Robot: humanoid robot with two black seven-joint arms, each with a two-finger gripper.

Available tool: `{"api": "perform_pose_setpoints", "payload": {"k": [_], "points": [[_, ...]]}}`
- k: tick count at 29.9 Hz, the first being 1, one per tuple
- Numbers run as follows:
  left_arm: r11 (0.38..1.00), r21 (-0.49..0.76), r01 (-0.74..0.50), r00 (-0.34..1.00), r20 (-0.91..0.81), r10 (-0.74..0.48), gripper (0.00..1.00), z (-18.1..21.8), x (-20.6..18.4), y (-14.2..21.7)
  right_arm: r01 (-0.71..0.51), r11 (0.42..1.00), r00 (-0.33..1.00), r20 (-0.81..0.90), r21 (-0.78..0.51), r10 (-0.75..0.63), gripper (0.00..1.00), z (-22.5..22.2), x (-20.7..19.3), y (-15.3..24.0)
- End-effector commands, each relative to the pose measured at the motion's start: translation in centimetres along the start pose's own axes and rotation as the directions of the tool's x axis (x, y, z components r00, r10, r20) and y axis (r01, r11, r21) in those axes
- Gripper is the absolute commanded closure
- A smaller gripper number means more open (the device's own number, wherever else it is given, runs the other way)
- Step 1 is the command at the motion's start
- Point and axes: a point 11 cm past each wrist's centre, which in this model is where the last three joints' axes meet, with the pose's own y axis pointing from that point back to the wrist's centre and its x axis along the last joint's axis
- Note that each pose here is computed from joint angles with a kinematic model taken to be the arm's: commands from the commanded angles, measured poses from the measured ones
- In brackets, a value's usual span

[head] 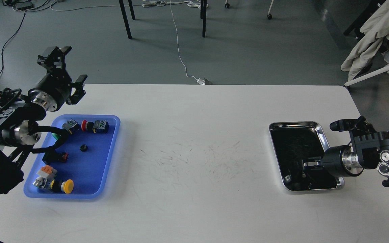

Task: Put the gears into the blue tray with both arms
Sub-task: 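Carry the black part with the right gripper to the table centre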

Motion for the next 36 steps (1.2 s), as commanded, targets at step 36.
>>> {"api": "perform_pose_setpoints", "payload": {"k": [36], "points": [[1.0, -0.012, 0.006, 1.0, 0.011, -0.006, 0.02, 0.6, -0.3, -0.4, -0.231, 0.864, 0.972, 0.08, 0.447, 0.219, 0.98, -28.8, 3.6, -12.8]]}}
